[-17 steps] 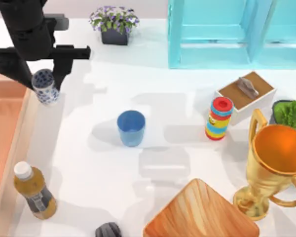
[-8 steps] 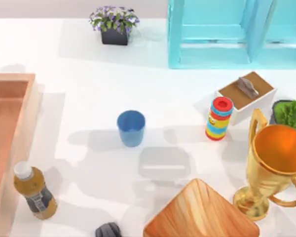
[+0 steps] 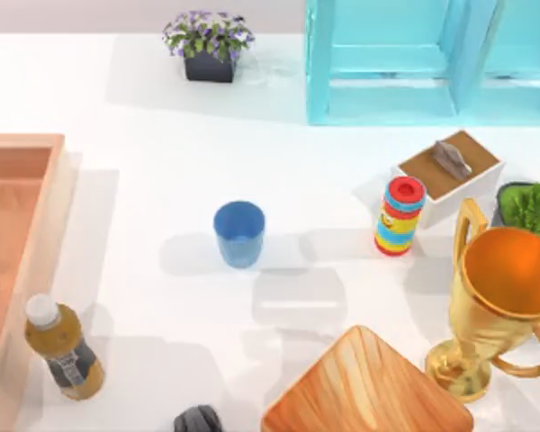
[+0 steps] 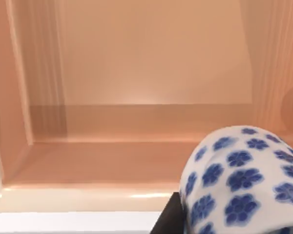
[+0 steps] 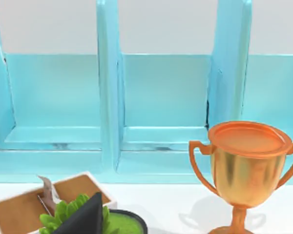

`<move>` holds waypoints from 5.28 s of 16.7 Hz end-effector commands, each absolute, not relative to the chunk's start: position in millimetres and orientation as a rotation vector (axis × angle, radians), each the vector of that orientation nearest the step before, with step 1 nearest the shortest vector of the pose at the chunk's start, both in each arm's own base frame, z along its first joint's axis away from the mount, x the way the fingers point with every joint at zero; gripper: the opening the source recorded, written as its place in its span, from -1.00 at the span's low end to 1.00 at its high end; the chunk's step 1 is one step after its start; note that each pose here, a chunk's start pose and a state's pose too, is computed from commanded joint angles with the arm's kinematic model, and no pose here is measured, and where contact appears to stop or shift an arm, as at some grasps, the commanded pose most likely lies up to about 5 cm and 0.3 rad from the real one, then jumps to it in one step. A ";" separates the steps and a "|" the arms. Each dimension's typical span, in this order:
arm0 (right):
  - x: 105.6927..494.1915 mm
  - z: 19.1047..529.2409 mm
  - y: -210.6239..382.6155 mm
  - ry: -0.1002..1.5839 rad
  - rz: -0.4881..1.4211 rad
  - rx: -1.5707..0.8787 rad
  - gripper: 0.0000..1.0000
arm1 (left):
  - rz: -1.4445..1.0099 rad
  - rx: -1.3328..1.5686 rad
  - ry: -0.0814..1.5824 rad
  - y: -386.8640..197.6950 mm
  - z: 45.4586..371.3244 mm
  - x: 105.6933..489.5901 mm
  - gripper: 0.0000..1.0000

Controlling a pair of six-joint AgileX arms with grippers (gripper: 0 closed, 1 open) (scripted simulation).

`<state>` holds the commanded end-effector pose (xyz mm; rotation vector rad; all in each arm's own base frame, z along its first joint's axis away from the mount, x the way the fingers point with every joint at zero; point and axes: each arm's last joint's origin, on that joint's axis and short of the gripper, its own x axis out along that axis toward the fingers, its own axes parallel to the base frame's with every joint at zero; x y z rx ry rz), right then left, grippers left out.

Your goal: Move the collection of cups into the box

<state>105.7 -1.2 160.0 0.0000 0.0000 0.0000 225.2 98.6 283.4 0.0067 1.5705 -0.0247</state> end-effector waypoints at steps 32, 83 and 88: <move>105.7 160.0 -1.2 0.000 0.000 0.000 1.00 | -0.025 0.007 1.570 98.6 218.5 224.2 1.00; 105.7 160.0 -1.2 0.000 0.000 0.000 1.00 | 0.124 -0.123 1.568 -267.1 225.7 376.2 1.00; 105.7 160.0 -1.2 0.000 0.000 0.000 1.00 | 0.122 -0.125 1.565 -269.0 169.0 378.5 1.00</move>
